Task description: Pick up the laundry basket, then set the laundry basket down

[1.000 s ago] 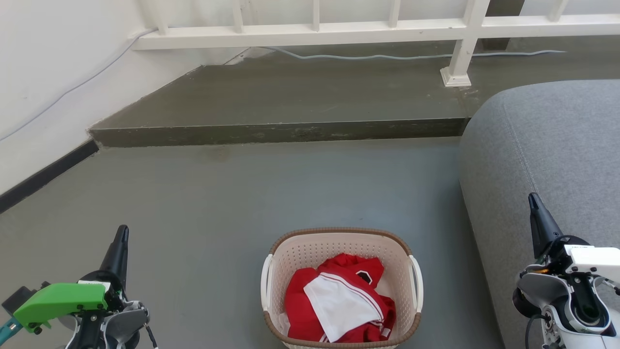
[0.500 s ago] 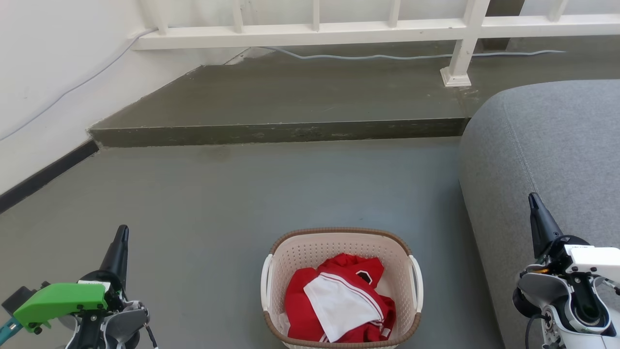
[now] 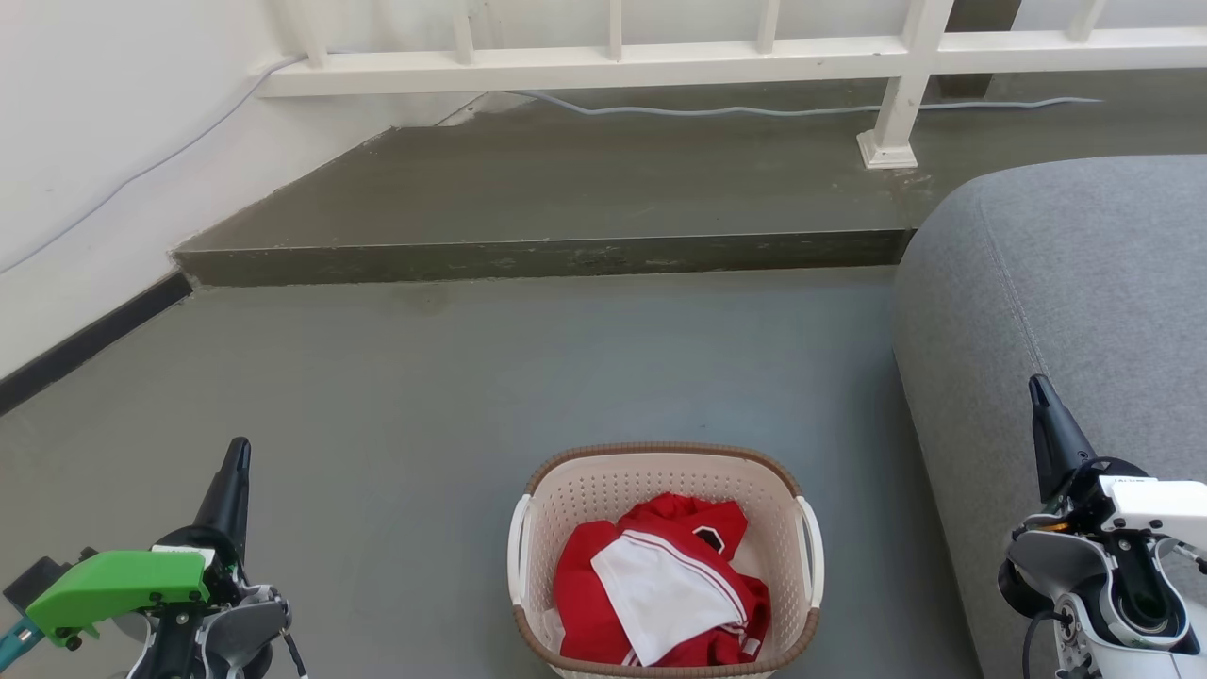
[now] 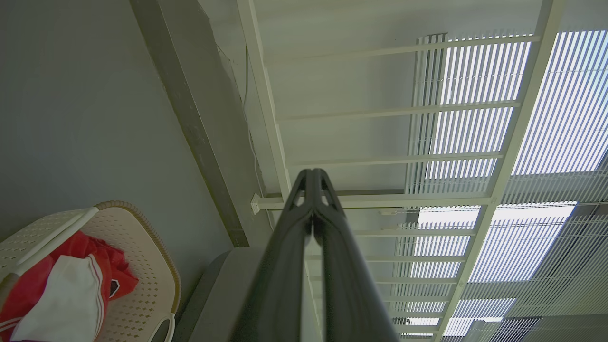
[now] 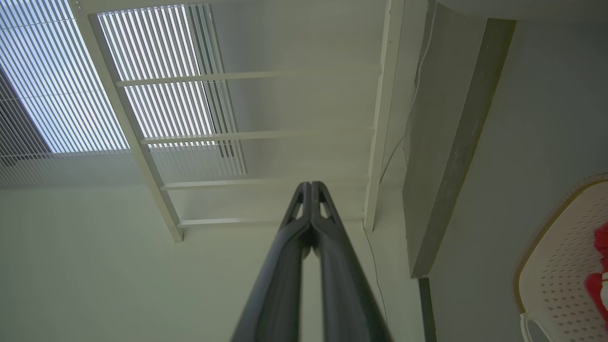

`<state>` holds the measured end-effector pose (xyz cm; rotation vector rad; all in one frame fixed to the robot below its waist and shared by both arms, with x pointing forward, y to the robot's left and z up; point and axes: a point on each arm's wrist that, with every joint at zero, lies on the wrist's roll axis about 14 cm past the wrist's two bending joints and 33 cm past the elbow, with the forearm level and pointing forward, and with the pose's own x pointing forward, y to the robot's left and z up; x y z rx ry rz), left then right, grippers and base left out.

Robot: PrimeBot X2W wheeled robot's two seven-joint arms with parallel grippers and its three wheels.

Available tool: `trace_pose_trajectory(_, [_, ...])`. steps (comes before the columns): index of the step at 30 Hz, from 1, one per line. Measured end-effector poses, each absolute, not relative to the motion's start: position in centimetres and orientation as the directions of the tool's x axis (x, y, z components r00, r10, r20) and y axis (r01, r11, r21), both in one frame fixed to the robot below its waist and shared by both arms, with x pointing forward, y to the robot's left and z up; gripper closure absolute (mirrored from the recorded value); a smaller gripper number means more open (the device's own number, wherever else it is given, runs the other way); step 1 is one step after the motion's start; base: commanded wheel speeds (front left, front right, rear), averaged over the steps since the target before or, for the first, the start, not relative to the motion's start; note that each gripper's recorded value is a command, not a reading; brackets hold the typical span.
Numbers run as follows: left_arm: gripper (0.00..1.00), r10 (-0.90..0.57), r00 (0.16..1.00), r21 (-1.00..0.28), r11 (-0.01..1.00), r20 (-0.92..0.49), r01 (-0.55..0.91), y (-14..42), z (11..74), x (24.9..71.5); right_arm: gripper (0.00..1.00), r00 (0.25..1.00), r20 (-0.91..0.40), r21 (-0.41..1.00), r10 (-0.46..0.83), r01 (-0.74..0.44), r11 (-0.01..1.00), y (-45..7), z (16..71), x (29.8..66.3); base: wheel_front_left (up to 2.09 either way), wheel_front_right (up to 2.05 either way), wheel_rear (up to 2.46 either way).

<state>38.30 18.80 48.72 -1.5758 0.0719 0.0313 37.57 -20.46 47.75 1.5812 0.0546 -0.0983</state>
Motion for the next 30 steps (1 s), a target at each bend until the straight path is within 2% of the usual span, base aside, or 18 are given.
trace_pose_trajectory(30, [1.00,-0.026,0.998,-0.998,-0.005,-0.065,-0.065,18.80,48.75,38.30,1.00,0.995,-0.095,0.995,-0.027,0.095,-0.013,-20.46,47.82,37.59,0.00,0.00,0.00])
